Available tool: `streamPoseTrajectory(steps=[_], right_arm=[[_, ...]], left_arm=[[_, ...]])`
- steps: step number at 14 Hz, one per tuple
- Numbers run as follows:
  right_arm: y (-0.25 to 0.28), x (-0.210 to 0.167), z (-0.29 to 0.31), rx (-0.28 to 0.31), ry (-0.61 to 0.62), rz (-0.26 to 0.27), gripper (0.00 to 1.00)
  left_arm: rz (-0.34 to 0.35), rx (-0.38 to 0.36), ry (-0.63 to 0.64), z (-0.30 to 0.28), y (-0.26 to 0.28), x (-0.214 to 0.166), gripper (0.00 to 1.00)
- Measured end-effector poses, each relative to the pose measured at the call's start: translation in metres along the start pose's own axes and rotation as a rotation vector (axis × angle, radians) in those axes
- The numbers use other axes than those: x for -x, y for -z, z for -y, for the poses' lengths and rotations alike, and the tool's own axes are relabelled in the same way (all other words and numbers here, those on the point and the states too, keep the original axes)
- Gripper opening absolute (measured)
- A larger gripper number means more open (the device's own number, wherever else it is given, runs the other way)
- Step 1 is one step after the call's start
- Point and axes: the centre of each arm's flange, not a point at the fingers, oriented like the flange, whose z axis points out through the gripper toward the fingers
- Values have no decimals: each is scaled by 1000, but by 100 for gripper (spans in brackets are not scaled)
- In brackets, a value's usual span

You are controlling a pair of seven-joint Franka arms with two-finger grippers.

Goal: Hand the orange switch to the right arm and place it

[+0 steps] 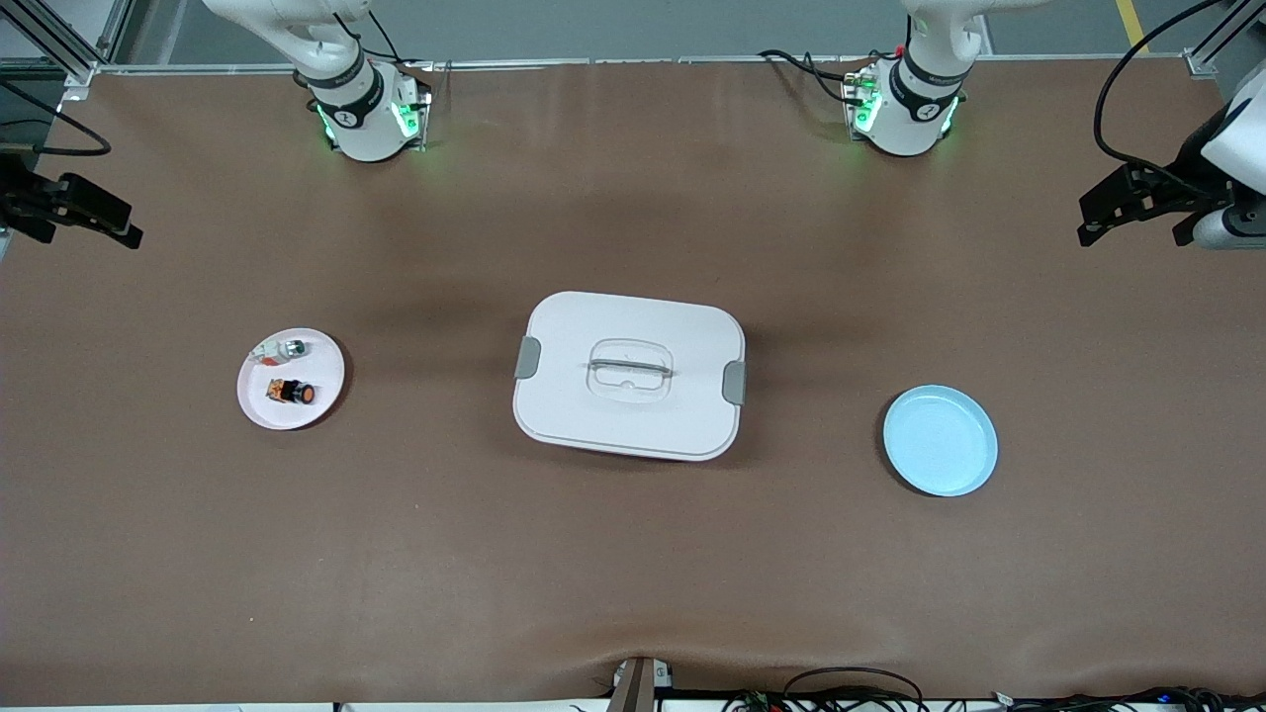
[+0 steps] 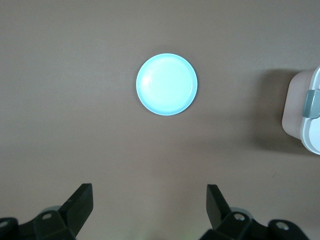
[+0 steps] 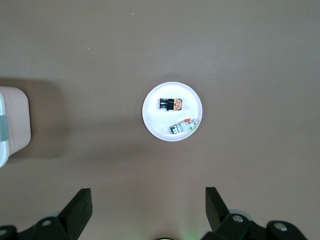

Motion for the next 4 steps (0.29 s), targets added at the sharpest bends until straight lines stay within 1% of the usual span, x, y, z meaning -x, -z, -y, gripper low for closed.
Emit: streamPoseTrajectory(steps=[4], right_arm=[[0, 6, -1, 0, 43, -4, 100]], left_arm=[[-2, 0, 0, 0, 1, 0, 100]])
